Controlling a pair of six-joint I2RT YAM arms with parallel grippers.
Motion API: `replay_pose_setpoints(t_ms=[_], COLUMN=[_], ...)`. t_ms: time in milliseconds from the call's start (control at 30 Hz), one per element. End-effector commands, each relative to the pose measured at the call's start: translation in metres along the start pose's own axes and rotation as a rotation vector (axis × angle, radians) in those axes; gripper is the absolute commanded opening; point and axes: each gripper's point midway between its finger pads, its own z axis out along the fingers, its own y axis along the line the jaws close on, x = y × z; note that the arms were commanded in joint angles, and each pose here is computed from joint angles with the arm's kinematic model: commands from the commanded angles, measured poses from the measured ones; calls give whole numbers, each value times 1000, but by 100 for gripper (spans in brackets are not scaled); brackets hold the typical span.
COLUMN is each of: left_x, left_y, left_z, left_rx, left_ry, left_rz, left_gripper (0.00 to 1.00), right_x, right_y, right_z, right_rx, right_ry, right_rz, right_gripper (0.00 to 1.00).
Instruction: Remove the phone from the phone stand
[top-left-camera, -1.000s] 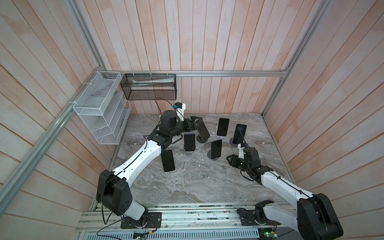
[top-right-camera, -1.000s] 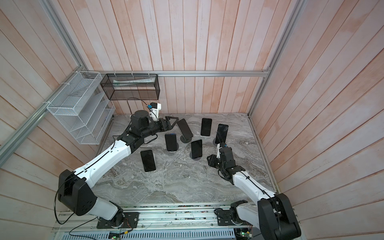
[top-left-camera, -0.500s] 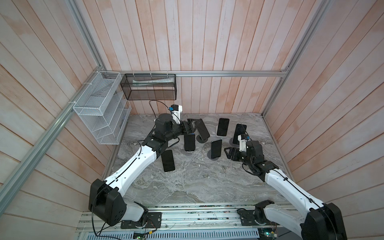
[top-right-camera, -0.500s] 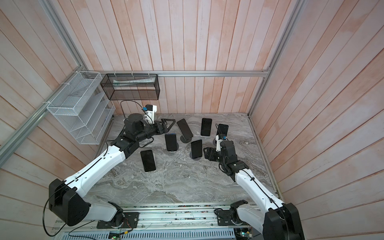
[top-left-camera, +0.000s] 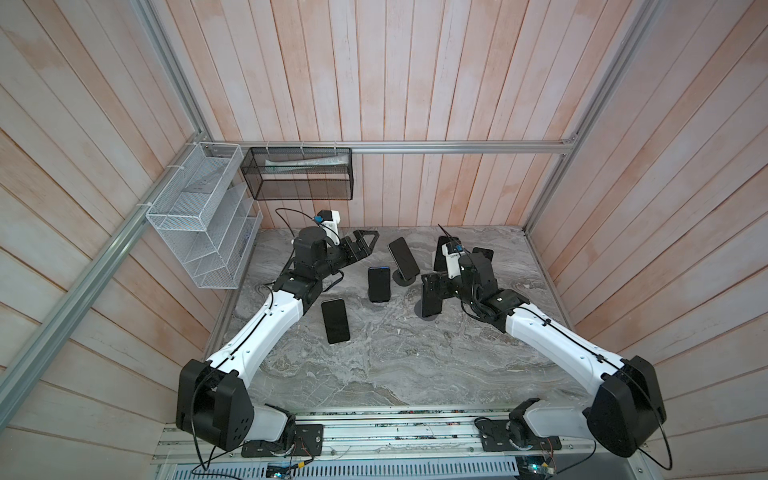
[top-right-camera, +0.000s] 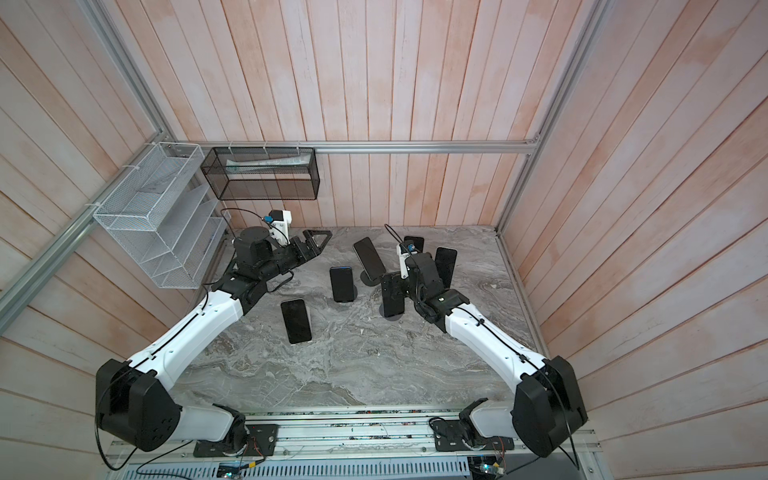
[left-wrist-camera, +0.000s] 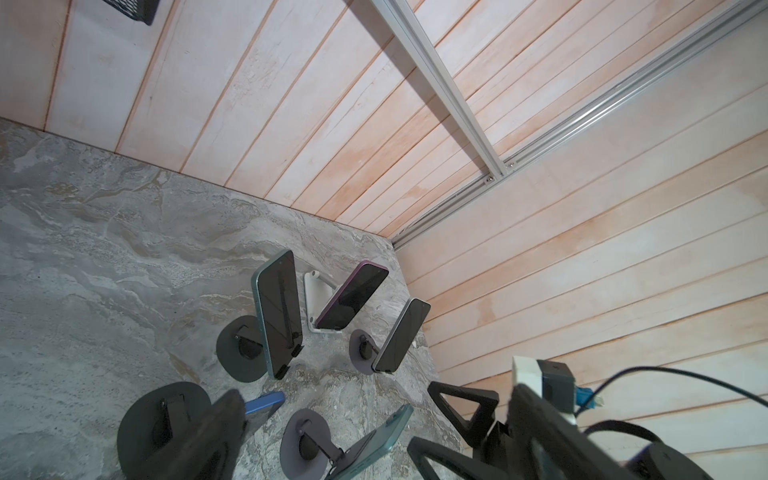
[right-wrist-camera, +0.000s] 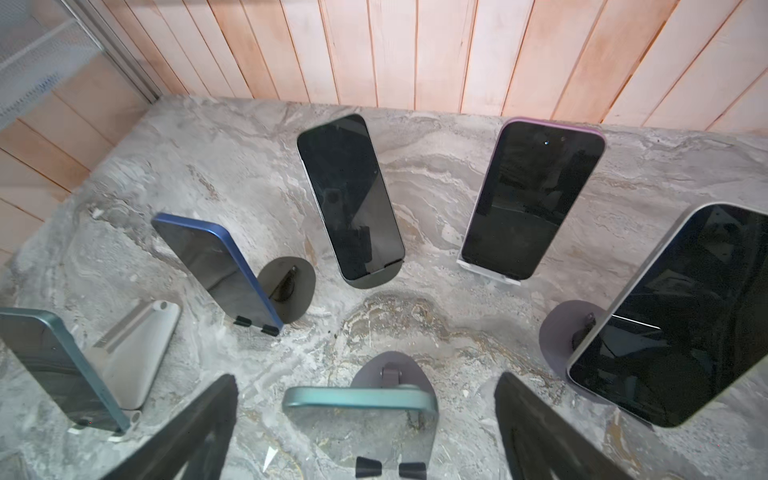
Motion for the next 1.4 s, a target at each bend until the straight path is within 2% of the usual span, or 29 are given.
replay_pose_setpoints(t_ms=[0, 233, 833, 967, 1233, 1367], left_x=[-1, 0, 1, 1, 0, 0], left_y=[-6, -8, -4, -4, -3, -2], left_z=[-1, -1, 1, 1, 1, 1], left_rx=[40, 57, 47, 45, 41, 37], left_ry=[-2, 5, 5, 4, 5, 4], left_rz=[-3, -3, 2, 3, 5, 6], left_gripper=[100, 100, 100, 100, 100, 100], right_x=[-3, 7, 30, 33, 38, 34], right_y=[-3, 3, -3, -5, 1, 0], right_z=[-1, 8, 37, 39, 39, 35], right_rx=[30, -3, 62, 77, 92, 108], right_ry=[5, 8, 40, 32, 16, -2], right_rz=[-37, -18, -4, -12, -53, -61], right_gripper=[98, 98, 97, 90, 70, 65])
